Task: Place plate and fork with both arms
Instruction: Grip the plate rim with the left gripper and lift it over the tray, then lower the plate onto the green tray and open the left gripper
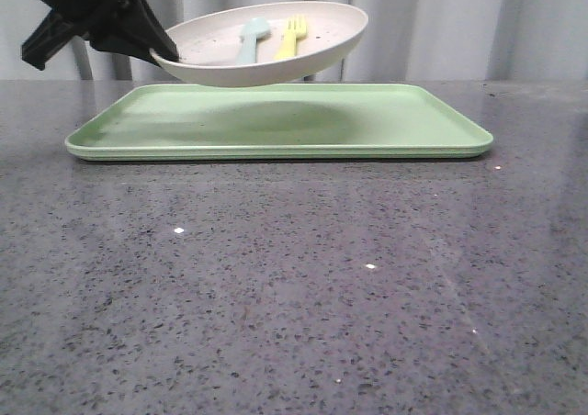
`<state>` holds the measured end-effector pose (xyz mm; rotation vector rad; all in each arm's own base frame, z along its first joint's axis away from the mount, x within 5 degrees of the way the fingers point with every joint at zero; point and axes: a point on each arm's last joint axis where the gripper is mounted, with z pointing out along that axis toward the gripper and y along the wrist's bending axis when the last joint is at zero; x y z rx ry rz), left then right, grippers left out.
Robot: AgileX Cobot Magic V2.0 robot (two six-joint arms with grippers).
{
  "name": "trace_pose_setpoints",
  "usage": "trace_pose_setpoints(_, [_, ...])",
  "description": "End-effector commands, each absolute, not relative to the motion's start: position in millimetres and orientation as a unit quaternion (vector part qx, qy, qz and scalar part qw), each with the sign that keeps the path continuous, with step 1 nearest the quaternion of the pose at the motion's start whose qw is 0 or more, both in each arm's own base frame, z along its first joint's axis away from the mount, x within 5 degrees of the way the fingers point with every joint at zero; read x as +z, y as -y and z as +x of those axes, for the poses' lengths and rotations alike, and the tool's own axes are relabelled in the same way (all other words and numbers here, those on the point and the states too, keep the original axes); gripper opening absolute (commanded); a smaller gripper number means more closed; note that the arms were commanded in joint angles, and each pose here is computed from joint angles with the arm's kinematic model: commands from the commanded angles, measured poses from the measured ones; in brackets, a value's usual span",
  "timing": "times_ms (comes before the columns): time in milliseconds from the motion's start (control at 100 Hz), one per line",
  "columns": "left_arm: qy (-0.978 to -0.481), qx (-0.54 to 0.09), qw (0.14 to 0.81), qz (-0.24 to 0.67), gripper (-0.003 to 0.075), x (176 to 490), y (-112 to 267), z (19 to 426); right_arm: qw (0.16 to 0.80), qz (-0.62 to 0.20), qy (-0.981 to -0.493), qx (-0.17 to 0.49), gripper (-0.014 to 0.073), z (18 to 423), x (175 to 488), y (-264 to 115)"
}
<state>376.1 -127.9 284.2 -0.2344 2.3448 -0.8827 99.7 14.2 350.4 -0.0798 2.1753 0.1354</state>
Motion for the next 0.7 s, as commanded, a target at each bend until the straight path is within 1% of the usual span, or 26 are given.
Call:
trace_pose_setpoints(0, [-0.855, -0.363, 0.354, -0.105, -0.0021, 315.2, 135.8, 378.8, 0.498, -0.032, -0.865, 0.053, 0.0475, 103.3, 364.4, -13.7])
trace_pose_setpoints(190, [-0.851, -0.360, 0.363, -0.119, -0.0021, 309.1, 139.8, 387.9, 0.496, -0.032, -0.866, 0.053, 0.0475, 103.3, 363.5, -13.7])
trace_pose_setpoints(470, [-0.871, -0.331, 0.342, -0.120, -0.0021, 285.3, 139.9, 396.1, 0.496, -0.032, -0.866, 0.053, 0.0475, 103.3, 363.5, -13.7])
trace_pose_setpoints(690, [-0.877, -0.318, 0.342, -0.111, -0.0021, 282.7, 138.9, 396.3, 0.496, -0.032, -0.866, 0.053, 0.0475, 103.3, 363.5, -13.7])
